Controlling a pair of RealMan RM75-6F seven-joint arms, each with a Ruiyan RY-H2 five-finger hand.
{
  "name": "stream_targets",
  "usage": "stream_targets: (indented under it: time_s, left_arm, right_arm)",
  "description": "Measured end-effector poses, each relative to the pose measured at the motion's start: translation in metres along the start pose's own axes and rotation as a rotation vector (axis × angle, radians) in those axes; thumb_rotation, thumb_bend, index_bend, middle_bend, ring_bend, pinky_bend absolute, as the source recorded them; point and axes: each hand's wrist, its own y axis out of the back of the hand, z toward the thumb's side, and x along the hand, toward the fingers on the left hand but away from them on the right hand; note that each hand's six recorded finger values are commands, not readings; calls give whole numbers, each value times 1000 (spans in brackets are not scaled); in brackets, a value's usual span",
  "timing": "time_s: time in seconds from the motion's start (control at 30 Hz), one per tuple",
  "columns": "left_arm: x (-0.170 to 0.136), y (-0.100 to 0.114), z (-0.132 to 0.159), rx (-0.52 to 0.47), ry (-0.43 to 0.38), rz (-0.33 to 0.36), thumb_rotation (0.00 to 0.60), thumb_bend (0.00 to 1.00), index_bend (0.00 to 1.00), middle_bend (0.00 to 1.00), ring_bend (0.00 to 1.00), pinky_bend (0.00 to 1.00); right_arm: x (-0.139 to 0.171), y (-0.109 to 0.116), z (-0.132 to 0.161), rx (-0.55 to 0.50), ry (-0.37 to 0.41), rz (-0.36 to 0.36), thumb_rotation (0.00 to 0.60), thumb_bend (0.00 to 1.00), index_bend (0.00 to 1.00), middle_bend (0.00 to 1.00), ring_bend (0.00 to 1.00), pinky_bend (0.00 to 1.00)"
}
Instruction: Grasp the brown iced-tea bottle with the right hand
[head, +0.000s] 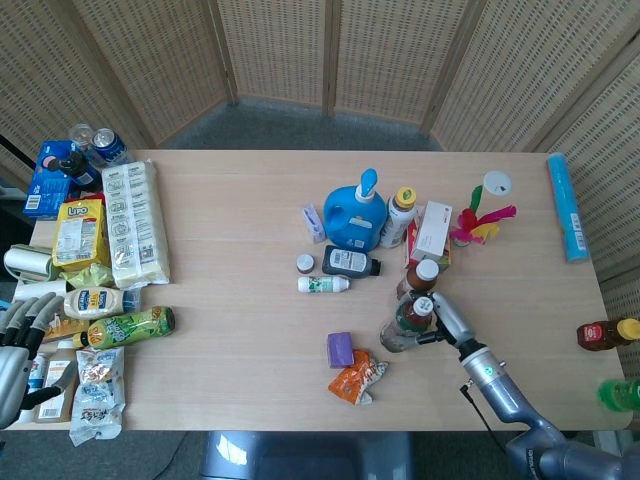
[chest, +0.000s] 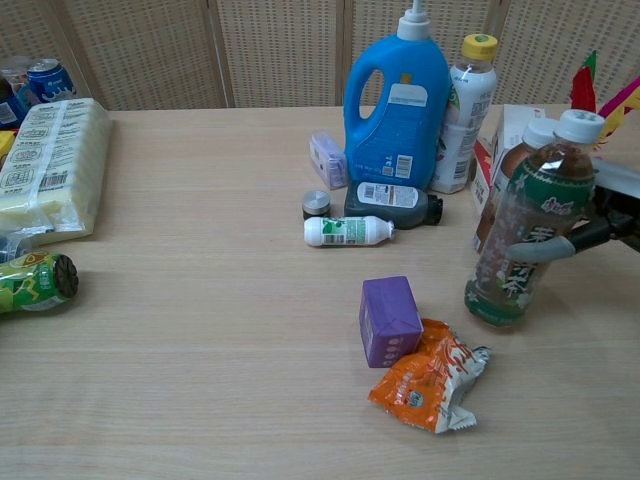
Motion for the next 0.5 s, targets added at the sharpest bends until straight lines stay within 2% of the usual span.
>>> stream_targets:
  time_s: [0.27, 0.5]
  left_arm:
    - [-1, 0, 3, -9, -12, 6, 600, 373, 0, 0, 0, 0]
    - [-8, 1, 2, -18, -9, 18, 600, 374, 0, 0, 0, 0]
  right_arm:
    - [13, 30, 21, 60, 38, -38, 600, 132, 698, 1000, 687, 543]
    - [25, 58, 57, 105, 93, -74, 600, 127, 698, 1000, 687, 543]
